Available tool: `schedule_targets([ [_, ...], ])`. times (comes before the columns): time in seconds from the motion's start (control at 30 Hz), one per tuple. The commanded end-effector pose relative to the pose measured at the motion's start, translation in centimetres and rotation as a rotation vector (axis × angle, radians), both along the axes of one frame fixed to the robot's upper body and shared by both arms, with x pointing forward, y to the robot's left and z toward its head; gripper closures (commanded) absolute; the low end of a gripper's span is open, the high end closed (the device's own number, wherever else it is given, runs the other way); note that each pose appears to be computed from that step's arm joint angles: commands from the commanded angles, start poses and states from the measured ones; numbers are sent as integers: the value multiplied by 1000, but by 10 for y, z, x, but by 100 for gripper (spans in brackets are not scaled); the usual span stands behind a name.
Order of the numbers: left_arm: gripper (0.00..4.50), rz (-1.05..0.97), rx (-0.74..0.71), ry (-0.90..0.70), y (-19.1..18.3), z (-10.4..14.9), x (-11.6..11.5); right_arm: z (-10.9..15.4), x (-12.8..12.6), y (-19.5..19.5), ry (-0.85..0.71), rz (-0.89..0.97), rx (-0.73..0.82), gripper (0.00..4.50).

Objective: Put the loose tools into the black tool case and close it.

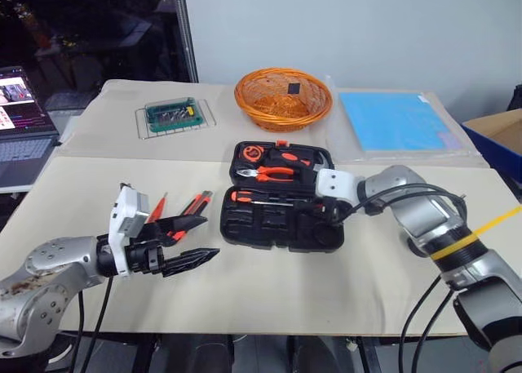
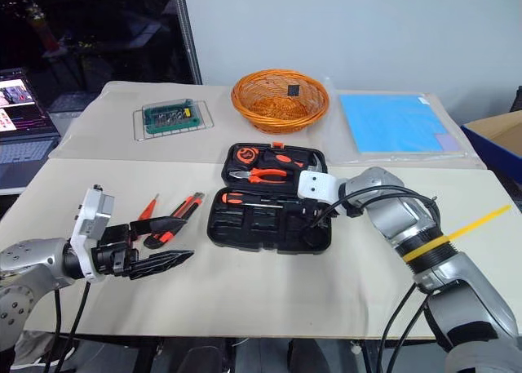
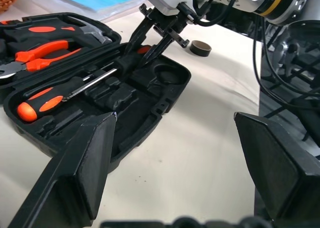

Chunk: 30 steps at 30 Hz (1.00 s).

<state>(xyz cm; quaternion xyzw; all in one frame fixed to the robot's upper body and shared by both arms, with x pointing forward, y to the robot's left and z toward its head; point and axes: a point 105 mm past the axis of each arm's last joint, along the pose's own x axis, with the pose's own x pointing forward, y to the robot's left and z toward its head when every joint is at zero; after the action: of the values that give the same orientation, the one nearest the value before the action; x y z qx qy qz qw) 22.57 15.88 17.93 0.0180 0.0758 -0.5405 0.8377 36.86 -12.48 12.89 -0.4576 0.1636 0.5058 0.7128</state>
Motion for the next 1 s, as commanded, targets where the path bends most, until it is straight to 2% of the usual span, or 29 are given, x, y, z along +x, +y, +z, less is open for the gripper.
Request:
schedule_targets([
  [0.03,47,-18,0,-54,-4,10,-1,-7,-1,-3,32,36,-49,350],
  [0.13,47,-20,1,-57,-4,11,1,-10,-6,-1,79,69,-48,350],
  [0.2,47,-23,2,-57,-5,11,2,-10,-13,-1,124,101,-44,250],
  [0.27,47,-25,2,-57,-6,11,3,-8,-14,-2,113,111,-43,188],
  [0.33,47,-25,3,-57,-6,11,4,7,-9,-2,32,97,3,127],
  [0.5,47,-20,2,-61,-6,11,7,52,-24,7,15,147,284,127],
  [0.6,47,-23,1,-62,-7,10,8,62,-35,11,64,119,468,199],
  [0.63,47,-24,2,-63,-7,10,8,63,-35,11,49,97,505,236],
  [0.73,47,-25,5,-66,-7,9,9,61,-31,10,-43,-36,581,344],
  [0.83,47,-21,9,-69,-7,9,11,48,-28,10,-148,-183,601,444],
  [0.9,47,-19,10,-69,-6,8,11,35,-27,12,-212,-281,607,444],
  [0.93,47,-19,12,-69,-6,7,12,22,-26,14,-266,-319,550,444],
  [1.0,47,-19,13,-67,-6,6,12,-4,-27,16,-265,-382,492,444],
])
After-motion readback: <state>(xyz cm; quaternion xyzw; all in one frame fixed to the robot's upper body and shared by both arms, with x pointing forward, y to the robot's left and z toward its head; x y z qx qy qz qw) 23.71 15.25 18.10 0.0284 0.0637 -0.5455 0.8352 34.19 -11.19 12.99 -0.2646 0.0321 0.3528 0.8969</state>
